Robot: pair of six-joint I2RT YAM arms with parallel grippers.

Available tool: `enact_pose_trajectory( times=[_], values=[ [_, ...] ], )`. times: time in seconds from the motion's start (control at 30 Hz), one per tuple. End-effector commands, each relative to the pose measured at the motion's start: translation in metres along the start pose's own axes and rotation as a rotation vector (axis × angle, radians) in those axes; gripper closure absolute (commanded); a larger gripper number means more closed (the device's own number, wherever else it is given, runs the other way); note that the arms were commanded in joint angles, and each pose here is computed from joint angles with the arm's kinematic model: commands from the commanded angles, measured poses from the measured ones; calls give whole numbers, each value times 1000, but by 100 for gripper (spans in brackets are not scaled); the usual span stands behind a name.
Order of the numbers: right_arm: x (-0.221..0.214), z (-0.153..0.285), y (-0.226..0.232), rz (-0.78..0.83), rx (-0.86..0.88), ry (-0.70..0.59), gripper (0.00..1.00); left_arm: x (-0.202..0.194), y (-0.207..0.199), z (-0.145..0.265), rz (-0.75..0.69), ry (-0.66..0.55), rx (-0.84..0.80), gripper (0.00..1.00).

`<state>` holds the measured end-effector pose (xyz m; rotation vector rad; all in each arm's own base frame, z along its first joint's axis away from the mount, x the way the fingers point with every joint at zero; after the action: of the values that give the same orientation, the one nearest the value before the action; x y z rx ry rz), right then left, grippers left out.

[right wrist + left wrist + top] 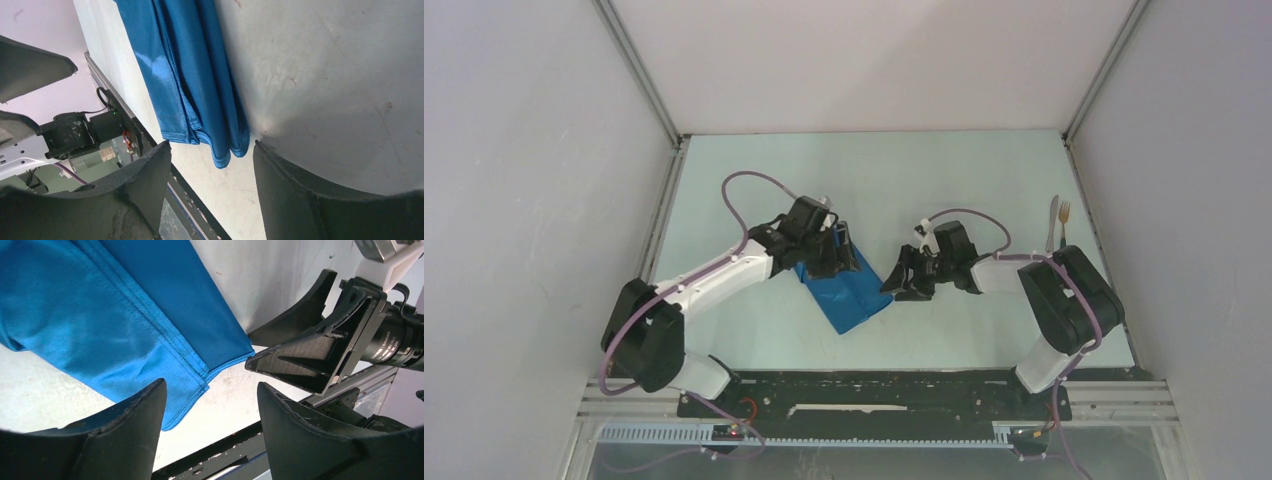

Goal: Fold the napkin into a case and place the utensils inside
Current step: Pick up the 2/3-rectangle-folded napkin from the center of the board.

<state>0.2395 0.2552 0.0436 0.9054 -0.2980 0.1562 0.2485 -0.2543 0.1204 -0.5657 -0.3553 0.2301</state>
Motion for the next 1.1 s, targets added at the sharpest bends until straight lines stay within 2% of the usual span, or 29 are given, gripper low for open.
enact_pose_trajectory(
  times=[0.0, 0.23, 0.3, 0.47, 0.6, 0.67, 0.73, 0.87, 1.07],
  values=[
    [3, -6, 3, 6, 8, -22, 31, 6, -4, 15, 41, -21, -48, 28],
    [3, -10, 2, 5, 7, -28, 37, 8, 3, 21, 46, -33, -43, 27],
    [6, -9, 1, 18, 4, -38, 44, 9, 5, 22, 50, -34, -37, 28],
    [14, -7, 14, 105, 26, -69, 69, 12, 13, 22, 107, -33, -41, 34],
    [23, -3, 29, 215, -18, -94, 82, 20, 26, 13, 219, -11, -45, 41],
    [26, -2, 38, 279, -51, -102, 90, 22, 27, 5, 268, 19, -60, 41],
    [27, -3, 44, 332, -79, -100, 98, 26, 25, -1, 296, 36, -58, 37],
    [28, -6, 60, 429, -111, -105, 100, 36, 16, -11, 338, 51, -54, 31],
    [25, -6, 76, 490, -119, -91, 100, 44, 14, -27, 382, 121, 33, 30]
  ],
)
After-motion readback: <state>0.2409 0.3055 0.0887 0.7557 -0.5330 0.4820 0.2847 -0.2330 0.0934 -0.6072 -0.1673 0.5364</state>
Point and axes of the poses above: each gripper's point midway between its finger pads, its own z axis back along the fingers, its own y axis along the line the jaws close on, x = y × z, the point moved 1 cm from there along z, back along the fingers, and after that the axes turned 10 degrees about z, right-handed, at the moved point
